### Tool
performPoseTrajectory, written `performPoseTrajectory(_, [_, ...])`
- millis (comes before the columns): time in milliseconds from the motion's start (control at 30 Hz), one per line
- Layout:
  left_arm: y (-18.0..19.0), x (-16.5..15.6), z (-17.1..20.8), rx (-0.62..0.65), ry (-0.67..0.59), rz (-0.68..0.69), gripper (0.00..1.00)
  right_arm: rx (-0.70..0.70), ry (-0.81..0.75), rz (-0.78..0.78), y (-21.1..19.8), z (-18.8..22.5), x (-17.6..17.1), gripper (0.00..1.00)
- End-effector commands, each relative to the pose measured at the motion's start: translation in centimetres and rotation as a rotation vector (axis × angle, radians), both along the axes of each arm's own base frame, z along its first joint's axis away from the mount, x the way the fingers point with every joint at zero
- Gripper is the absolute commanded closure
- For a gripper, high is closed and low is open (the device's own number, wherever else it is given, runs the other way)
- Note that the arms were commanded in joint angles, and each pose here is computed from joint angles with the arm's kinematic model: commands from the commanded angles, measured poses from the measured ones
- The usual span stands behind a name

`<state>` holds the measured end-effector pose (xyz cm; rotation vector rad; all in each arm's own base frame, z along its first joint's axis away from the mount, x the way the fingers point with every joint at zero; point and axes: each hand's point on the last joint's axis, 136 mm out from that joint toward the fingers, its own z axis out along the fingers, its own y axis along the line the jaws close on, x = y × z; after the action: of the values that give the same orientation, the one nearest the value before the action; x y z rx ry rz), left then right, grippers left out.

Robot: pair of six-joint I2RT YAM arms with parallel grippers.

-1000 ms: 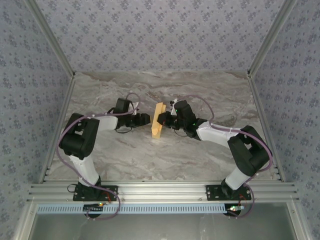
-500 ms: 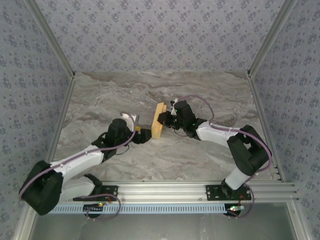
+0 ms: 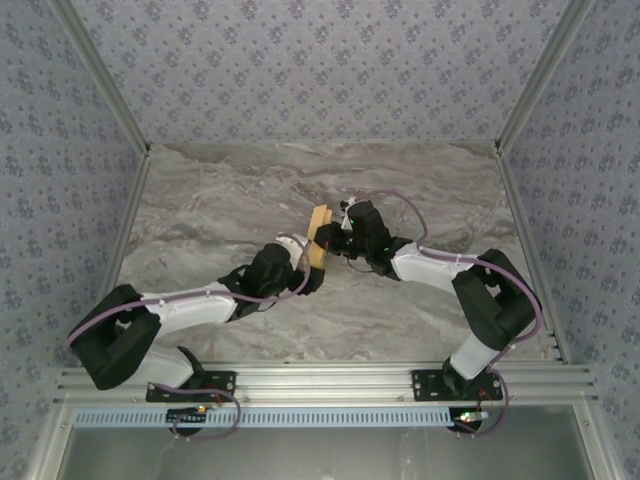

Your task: Fold the paper box

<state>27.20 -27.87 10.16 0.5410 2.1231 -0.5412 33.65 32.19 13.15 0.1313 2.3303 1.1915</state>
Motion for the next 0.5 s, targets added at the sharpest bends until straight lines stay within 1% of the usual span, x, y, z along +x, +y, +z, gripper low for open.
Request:
performPoseTrajectory(0, [-1.0, 1.8, 2.1, -0.016, -0.106, 0.027, 0.18, -0.111, 0.086, -0.027, -1.4, -4.0, -0.9, 0.92])
performPoseTrajectory(133, [-1.2, 2.5, 1.8, -0.013, -0.131, 0.044, 0.19, -0.109, 0.087, -0.029, -1.5, -4.0, -0.9, 0.92])
performPoseTrajectory(300, [-1.6, 2.9, 1.6, -0.009, -0.149, 0.04, 0.27, -0.109, 0.085, -0.033, -1.7, -3.9, -0.8, 0.92])
performPoseTrajectory(467, [-2.1, 3.3, 1.3, 0.0, -0.148, 0.033, 0.32, -0.107, 0.082, -0.033, -1.7, -3.8, -0.8, 0.92])
